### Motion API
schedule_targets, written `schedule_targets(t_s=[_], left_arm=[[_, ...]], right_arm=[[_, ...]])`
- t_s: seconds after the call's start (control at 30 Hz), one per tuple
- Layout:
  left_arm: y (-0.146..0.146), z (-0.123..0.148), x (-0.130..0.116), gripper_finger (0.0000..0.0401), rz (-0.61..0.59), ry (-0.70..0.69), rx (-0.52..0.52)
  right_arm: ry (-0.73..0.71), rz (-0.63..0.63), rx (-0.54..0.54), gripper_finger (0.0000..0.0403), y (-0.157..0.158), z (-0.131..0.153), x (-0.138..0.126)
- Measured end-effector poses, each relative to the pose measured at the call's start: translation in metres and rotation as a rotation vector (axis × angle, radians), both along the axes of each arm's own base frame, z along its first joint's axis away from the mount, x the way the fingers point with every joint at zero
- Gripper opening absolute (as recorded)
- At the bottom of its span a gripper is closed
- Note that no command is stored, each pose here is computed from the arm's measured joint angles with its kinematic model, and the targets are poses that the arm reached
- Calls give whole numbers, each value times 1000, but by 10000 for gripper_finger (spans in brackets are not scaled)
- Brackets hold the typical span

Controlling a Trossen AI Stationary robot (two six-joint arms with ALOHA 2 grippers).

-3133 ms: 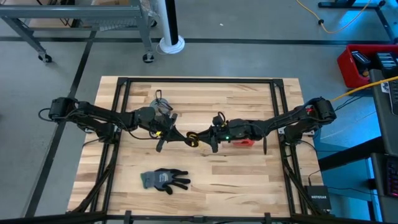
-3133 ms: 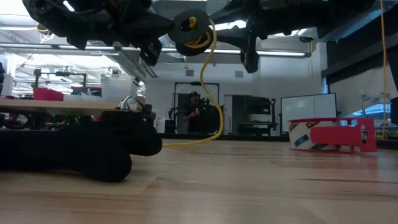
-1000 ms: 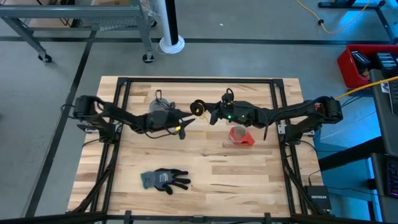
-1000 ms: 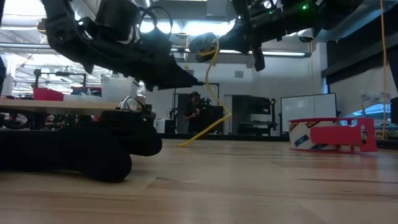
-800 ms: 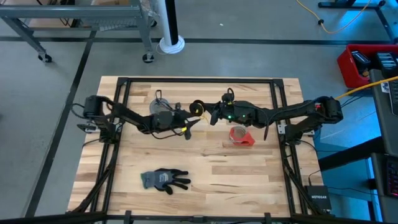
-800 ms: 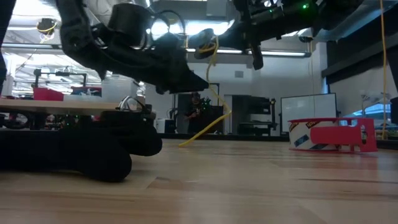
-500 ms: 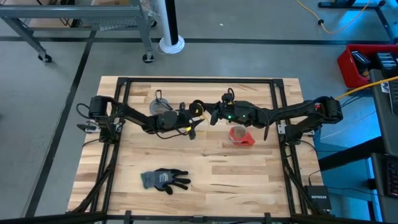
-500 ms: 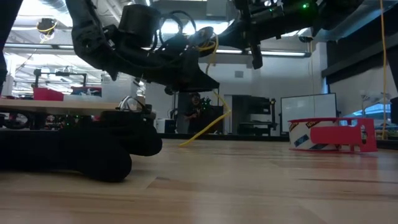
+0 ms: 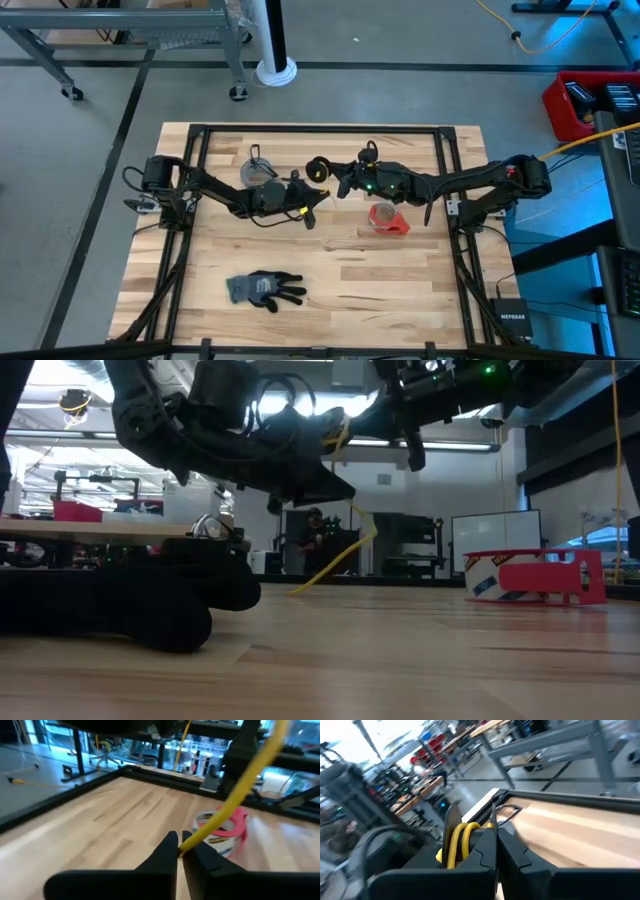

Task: Coil cords
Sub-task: Uncoil the yellow wire from the spool

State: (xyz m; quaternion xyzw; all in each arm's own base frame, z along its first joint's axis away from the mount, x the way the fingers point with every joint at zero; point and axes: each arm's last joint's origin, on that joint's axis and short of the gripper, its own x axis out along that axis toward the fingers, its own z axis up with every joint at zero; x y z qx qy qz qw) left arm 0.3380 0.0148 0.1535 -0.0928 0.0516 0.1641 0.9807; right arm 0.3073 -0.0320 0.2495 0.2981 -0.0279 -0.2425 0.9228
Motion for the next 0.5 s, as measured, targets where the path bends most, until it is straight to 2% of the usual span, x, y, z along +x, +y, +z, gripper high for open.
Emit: schedule_targets(t_s=[0.17,0.27,0.37,0.5], left_arm=[[-8,3,3,5,-42,-42,-90],[-10,13,10,7,-105,-81,-108],[-11,27,18,3,-164,-121,-104],[-10,41,18,4,-183,-135,-63]], right_arm=[[51,-18,-18,1,0,-4,-1],[101,-1,-12,1,0,-9,-1],[130,32,11,1,1,-12,-2],[141,47,31,1,1,-13,-2]])
